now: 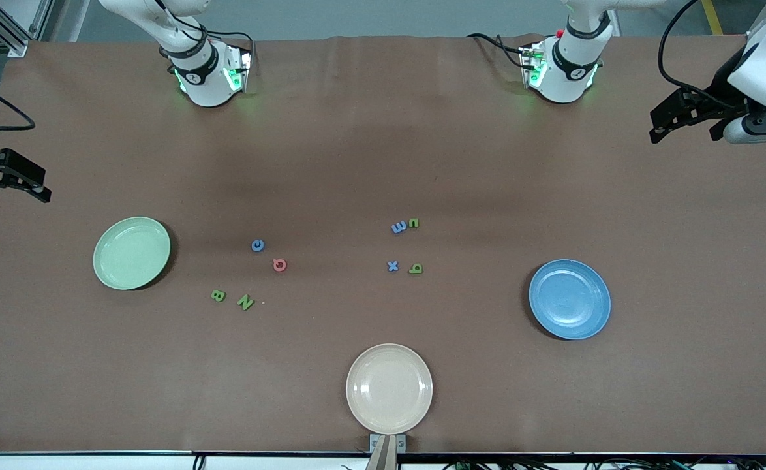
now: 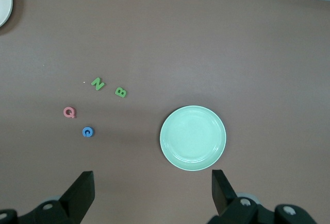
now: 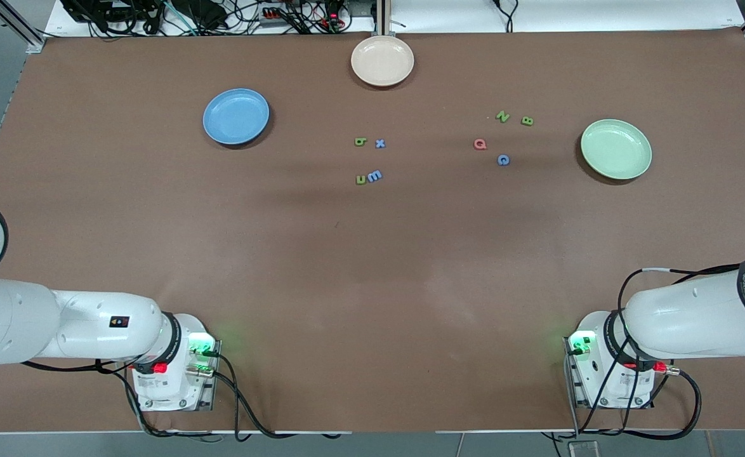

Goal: Sort upper and lower case letters into plates
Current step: 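Reach the left gripper to the green b while the right gripper reaches N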

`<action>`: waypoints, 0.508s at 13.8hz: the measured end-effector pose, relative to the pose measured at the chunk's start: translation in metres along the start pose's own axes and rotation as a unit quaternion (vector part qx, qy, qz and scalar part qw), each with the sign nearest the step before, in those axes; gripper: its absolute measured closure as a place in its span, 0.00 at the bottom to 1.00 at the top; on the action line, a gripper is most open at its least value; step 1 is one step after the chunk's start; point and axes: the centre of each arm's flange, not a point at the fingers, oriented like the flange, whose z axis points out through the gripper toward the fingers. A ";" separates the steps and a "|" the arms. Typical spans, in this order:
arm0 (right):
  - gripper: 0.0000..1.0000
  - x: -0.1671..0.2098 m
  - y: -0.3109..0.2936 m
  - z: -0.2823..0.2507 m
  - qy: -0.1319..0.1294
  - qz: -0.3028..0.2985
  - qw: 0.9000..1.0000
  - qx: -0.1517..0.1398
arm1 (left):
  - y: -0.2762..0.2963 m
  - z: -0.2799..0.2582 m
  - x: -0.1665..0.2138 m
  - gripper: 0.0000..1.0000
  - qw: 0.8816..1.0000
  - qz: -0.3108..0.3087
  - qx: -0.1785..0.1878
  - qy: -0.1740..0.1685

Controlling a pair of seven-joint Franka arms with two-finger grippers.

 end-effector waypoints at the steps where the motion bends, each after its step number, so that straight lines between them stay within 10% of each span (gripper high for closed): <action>1: 0.00 0.000 0.000 -0.001 0.001 0.000 1.000 0.000 | 0.000 0.000 0.000 0.00 1.000 0.000 0.000 0.000; 7: 0.00 0.000 0.004 -0.011 0.011 0.003 1.000 -0.002 | -0.002 -0.003 0.011 0.00 1.000 -0.001 -0.003 0.007</action>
